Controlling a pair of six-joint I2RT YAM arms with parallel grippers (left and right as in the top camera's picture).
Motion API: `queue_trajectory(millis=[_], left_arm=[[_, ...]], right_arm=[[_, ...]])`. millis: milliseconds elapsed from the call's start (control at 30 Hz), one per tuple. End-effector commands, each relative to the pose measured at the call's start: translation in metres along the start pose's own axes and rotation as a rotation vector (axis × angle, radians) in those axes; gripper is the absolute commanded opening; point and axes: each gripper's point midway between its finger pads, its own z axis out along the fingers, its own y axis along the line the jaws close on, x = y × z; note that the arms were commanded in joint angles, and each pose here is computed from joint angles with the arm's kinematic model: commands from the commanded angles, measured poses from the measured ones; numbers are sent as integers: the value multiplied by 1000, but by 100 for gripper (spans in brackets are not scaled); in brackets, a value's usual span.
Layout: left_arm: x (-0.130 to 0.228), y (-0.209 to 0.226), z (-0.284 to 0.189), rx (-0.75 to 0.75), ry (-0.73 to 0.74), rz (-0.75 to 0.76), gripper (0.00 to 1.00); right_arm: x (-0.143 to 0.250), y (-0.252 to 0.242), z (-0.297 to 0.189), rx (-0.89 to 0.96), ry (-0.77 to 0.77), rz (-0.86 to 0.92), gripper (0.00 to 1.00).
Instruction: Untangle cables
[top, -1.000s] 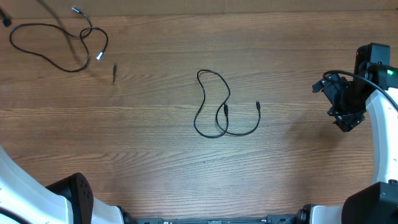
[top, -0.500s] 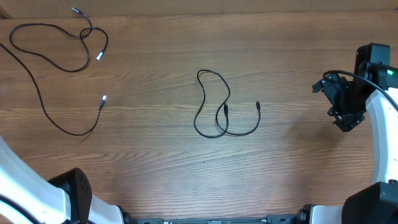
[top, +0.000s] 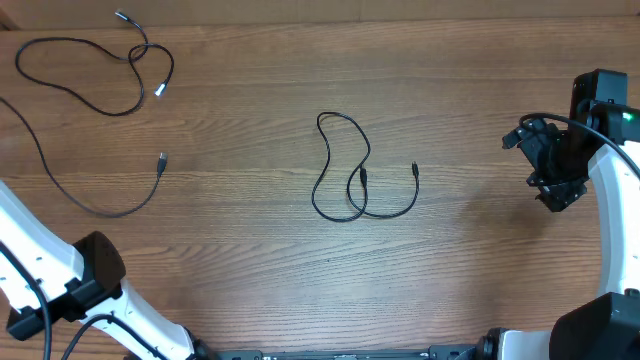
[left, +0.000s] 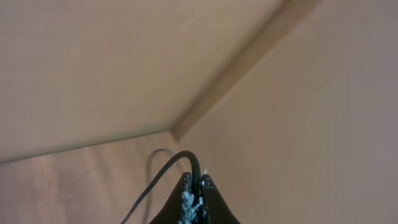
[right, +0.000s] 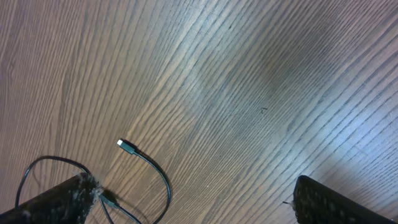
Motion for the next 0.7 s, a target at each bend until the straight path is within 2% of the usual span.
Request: queue_trajectory(millis=[0, 167, 200, 300, 367, 467, 667], left_arm=[[9, 25, 31, -90, 29, 83, 4], [50, 42, 68, -138, 159, 172, 4], [70, 53, 81, -173, 221, 187, 4], [98, 77, 96, -264, 308, 218, 4], [117, 104, 103, -383, 355, 211, 4], [133, 140, 103, -554, 382, 130, 4], [145, 170, 115, -632, 435, 134, 4]], right_arm=[[-4, 0, -1, 2, -13, 5, 100], [-4, 0, -1, 2, -13, 5, 100], [-4, 0, -1, 2, -13, 5, 100], [-4, 0, -1, 2, -13, 5, 100], [-4, 1, -1, 2, -13, 5, 100], [-4, 0, -1, 2, -13, 5, 100], [-4, 0, -1, 2, -13, 5, 100]])
